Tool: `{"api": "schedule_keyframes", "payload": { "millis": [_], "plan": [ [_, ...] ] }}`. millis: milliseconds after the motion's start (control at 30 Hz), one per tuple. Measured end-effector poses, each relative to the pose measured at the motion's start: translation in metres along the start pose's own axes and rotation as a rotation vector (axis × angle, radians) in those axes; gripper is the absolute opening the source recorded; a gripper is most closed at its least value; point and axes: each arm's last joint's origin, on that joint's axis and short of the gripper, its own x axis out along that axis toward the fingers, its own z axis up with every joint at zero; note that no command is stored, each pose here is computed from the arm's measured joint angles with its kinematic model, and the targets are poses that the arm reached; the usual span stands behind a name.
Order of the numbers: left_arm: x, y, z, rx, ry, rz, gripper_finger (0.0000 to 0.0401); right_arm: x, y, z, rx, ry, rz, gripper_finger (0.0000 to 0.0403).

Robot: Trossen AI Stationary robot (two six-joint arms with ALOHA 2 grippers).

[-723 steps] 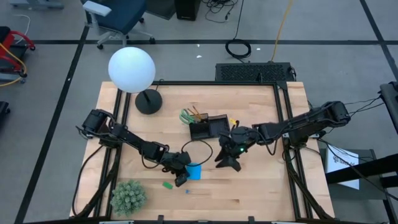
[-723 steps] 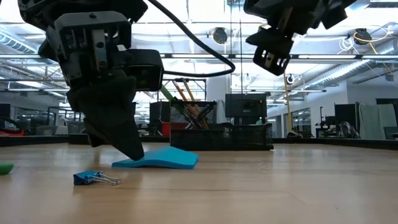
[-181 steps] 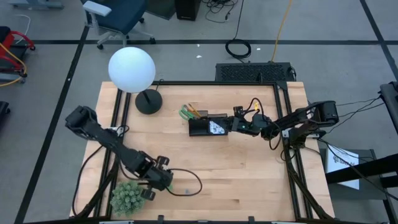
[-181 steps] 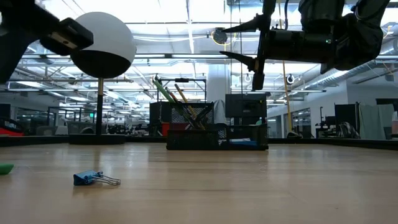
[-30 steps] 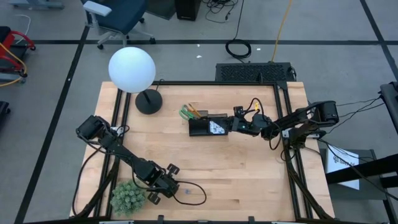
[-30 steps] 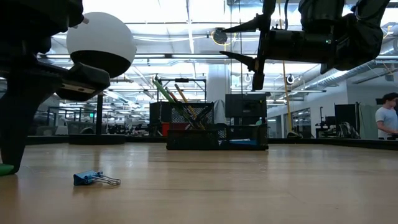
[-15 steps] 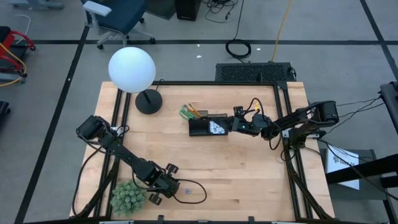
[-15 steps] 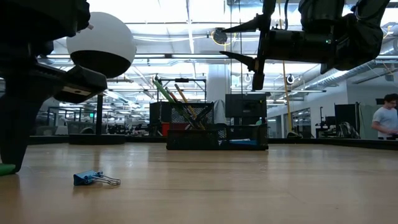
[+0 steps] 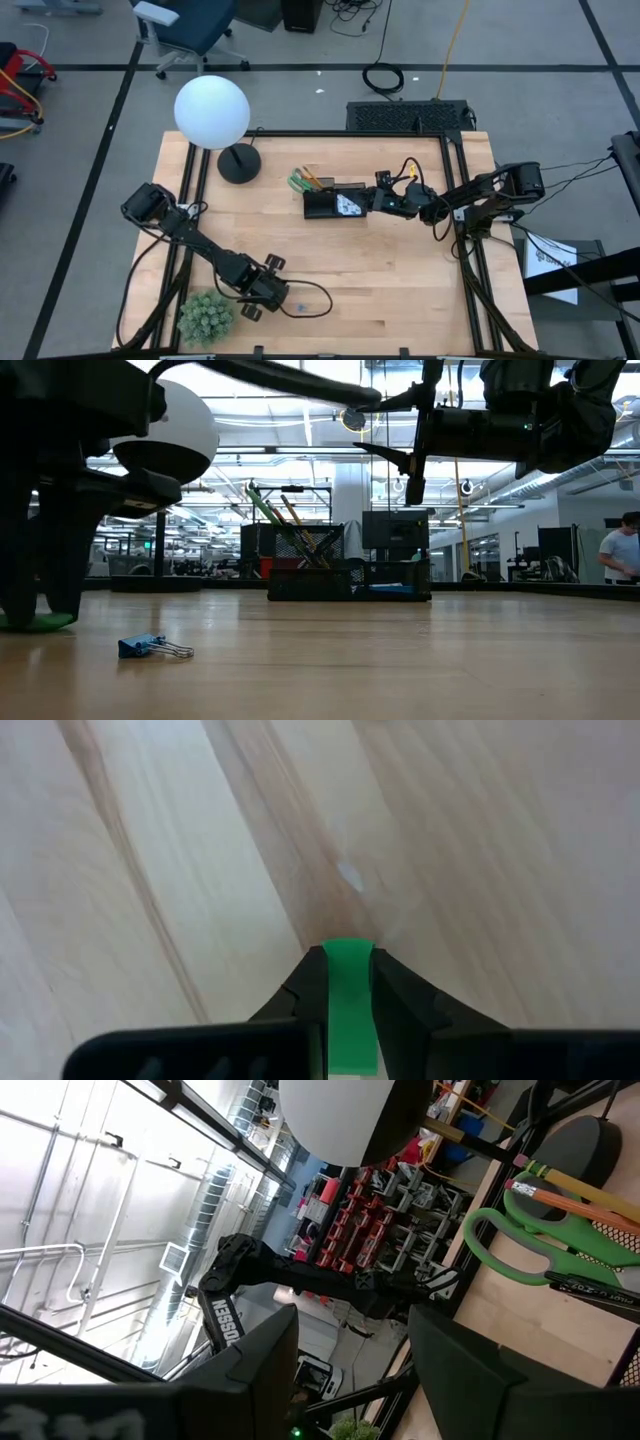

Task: Pick and place office supplies into organizer
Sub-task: Put the green eraser into the black desk organizer

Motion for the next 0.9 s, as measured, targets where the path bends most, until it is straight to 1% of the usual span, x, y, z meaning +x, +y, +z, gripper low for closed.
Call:
{"api": "schedule_keyframes", "payload": {
  "millis": [133,233,433,567,667,800,900],
  "plan": [
    [-0.002,0.000,0.001,0.000,0.015,-0.010,0.0048,0.000,0.000,0.000,0.000,0.000,0.000,0.0181],
    [-0.007,0.000,0.006,0.005,0.012,-0.009,0.0048,0.000,0.000,0.000,0.000,0.000,0.001,0.0181],
    [-0.020,0.005,0.021,0.019,-0.016,0.013,0.0049,0.000,0.000,0.000,0.000,0.000,0.001,0.0181],
    [-0.025,0.012,0.024,0.011,-0.001,0.053,0.0049,0.000,0.000,0.000,0.000,0.000,0.000,0.0181],
    [-0.030,0.018,0.025,-0.010,-0.011,0.068,0.0049,0.000,0.000,0.000,0.000,-0.001,0.000,0.0181],
    [-0.042,0.030,0.027,-0.080,-0.048,0.096,0.0049,0.000,0.000,0.000,0.000,0.000,0.000,0.0181],
    [-0.056,0.040,0.029,-0.126,-0.112,0.127,0.0049,0.000,0.000,0.000,0.000,0.000,0.001,0.0181]
  ]
}}
